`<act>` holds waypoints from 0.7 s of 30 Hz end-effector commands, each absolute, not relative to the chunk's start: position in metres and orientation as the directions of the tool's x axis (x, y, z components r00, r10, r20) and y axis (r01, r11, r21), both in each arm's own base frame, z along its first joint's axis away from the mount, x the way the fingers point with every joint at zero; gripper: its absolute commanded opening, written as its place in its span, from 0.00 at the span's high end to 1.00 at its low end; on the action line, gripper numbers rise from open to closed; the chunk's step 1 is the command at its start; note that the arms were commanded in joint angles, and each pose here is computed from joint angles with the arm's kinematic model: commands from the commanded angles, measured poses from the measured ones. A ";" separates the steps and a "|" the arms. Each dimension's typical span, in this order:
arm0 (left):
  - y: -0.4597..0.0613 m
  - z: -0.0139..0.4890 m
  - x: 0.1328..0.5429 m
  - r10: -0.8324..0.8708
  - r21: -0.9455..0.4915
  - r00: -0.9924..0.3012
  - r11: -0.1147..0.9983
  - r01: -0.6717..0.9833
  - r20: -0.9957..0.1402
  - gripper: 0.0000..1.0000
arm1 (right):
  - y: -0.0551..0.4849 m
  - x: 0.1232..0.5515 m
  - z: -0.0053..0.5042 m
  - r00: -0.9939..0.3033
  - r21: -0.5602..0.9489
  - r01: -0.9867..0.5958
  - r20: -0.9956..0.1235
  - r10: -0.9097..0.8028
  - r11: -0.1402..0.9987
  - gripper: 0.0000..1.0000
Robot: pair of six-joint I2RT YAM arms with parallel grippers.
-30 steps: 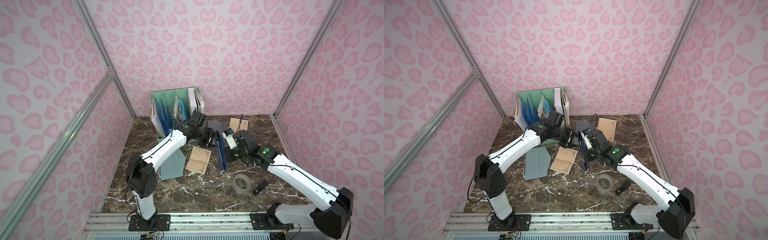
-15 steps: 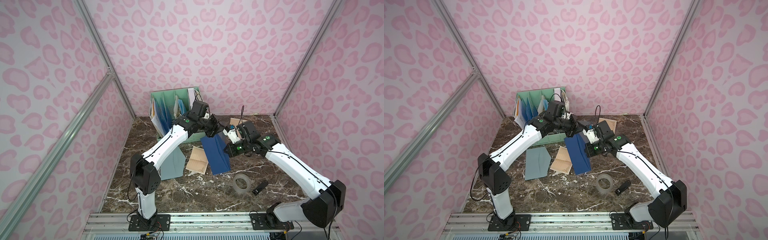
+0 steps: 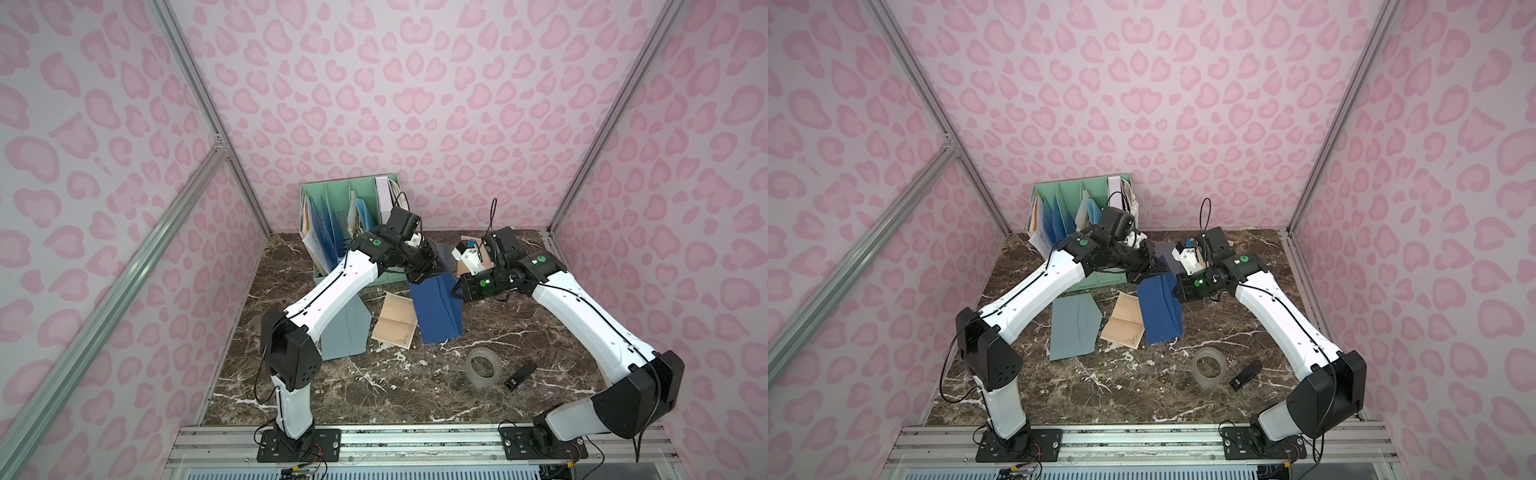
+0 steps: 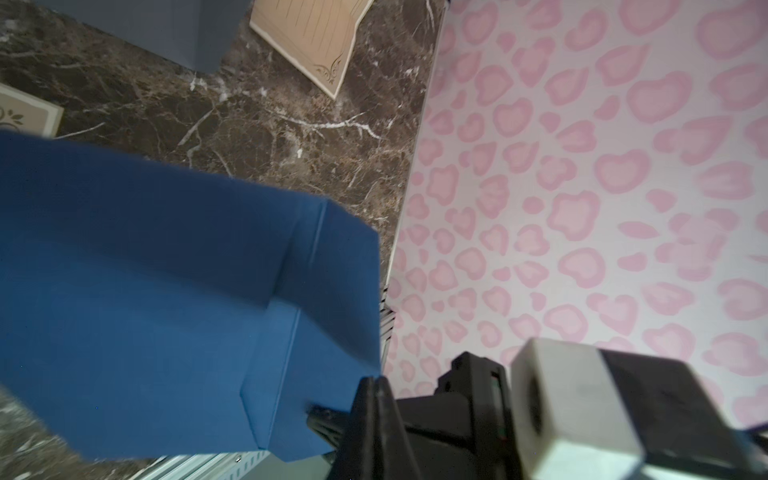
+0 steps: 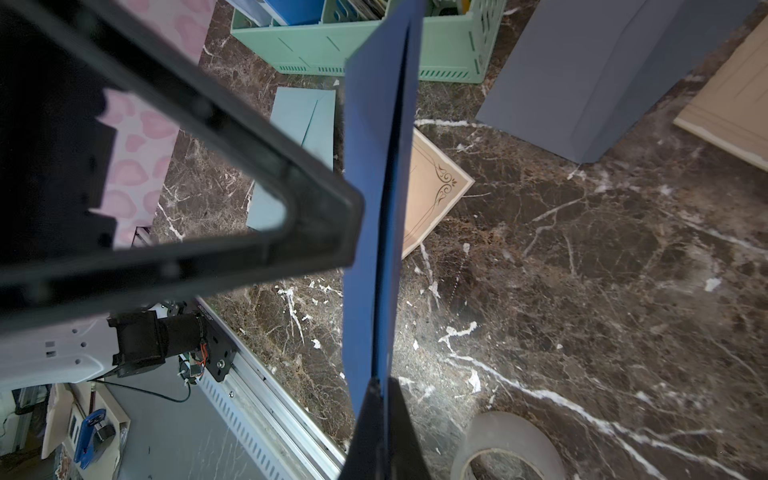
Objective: Take the letter paper out of the envelope
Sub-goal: Take out the letter paper from the envelope.
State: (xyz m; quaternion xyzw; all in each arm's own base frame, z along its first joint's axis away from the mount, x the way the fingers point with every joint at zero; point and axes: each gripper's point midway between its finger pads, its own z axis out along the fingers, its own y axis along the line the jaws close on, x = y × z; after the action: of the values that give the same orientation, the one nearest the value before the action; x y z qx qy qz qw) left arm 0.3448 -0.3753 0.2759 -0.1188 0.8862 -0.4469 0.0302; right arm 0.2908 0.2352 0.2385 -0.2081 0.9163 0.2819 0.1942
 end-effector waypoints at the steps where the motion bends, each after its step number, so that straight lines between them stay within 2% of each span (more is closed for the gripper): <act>1: -0.365 0.261 0.332 -0.209 -0.727 -0.976 0.660 -0.186 0.060 1.00 | 0.231 0.289 0.235 -0.845 0.412 -0.484 -0.448 -0.291 0.772 1.00; 7: -0.377 0.258 0.334 -0.189 -0.741 -0.981 0.652 -0.163 0.050 1.00 | 0.241 0.283 0.238 -0.835 0.411 -0.507 -0.452 -0.314 0.758 1.00; 15: -0.382 0.242 0.333 -0.167 -0.710 -0.986 0.692 -0.133 0.021 1.00 | 0.249 0.282 0.253 -0.826 0.441 -0.524 -0.473 -0.308 0.729 1.00; 21: -0.376 0.233 0.330 -0.152 -0.656 -0.988 0.744 -0.130 0.023 1.00 | 0.245 0.285 0.254 -0.818 0.392 -0.528 -0.475 -0.325 0.753 1.00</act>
State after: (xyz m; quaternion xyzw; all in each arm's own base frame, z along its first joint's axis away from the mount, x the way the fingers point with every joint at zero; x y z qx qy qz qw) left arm 0.3344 -0.3818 0.2377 -0.0877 0.9247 -0.3700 0.0173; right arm 0.2843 0.2422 0.2492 -0.2195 0.9211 0.2640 0.1837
